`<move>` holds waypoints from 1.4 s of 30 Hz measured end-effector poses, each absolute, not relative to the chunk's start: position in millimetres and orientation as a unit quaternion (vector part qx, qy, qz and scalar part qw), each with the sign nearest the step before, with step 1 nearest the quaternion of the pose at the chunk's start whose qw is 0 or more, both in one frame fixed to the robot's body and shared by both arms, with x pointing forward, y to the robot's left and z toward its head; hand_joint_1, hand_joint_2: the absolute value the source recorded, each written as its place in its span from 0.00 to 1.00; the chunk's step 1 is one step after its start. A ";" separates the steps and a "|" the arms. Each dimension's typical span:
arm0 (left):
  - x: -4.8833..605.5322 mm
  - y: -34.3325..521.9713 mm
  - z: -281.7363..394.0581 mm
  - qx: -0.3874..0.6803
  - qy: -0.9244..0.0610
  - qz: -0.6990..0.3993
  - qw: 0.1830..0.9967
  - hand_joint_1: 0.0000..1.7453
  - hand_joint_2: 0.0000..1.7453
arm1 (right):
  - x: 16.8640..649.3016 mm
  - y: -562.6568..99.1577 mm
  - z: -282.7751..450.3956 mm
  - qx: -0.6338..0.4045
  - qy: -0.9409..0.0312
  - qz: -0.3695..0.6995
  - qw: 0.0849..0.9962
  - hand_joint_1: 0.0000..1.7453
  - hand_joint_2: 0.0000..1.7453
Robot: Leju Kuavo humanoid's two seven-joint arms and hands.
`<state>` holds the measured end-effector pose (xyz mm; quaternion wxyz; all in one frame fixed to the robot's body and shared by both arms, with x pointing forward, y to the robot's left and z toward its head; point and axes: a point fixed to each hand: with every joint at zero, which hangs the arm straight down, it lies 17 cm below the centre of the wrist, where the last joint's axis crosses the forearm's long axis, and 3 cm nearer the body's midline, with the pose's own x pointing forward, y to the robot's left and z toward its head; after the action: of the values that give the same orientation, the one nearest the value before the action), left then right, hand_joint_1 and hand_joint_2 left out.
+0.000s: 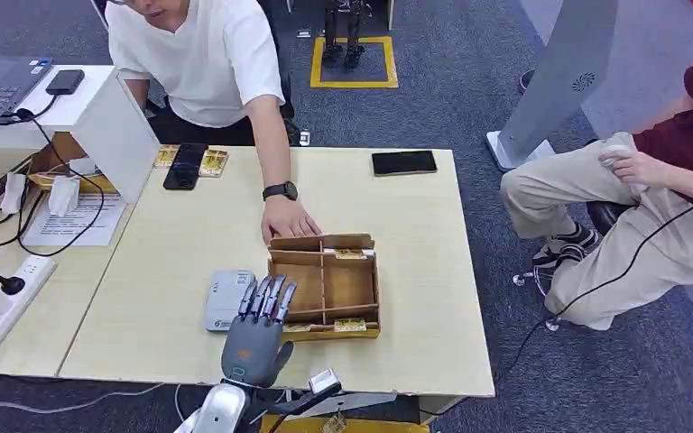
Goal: Pass the card to the sensor for recognition and then transmit it.
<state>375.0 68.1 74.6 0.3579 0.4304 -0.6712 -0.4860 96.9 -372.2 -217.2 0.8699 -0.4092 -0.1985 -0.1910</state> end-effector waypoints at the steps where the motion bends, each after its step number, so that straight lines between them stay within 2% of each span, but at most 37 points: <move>1: 376.2 69.2 72.9 0.432 -0.667 -0.488 0.361 0.00 1.00 | 96.7 -372.4 -217.2 -0.409 -0.198 -0.190 0.870 0.00 1.00; 15: 377.5 73.4 65.6 0.437 -0.656 -0.495 0.367 0.01 1.00 | 94.4 -371.9 -217.7 -0.409 -0.195 -0.191 0.871 0.00 1.00; 27: 357.5 52.7 78.6 0.403 -0.705 -0.487 0.322 0.00 1.00 | 95.1 -371.9 -217.5 -0.409 -0.196 -0.190 0.871 0.00 1.00; 42: 356.1 52.9 92.6 0.391 -0.724 -0.463 0.330 0.00 1.00 | 98.3 -371.5 -216.8 -0.409 -0.201 -0.179 0.872 0.00 1.00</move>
<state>356.1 52.9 92.6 0.3297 0.3909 -0.7242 -0.4626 98.3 -371.5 -216.8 0.8719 -0.4092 -0.2010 -0.1785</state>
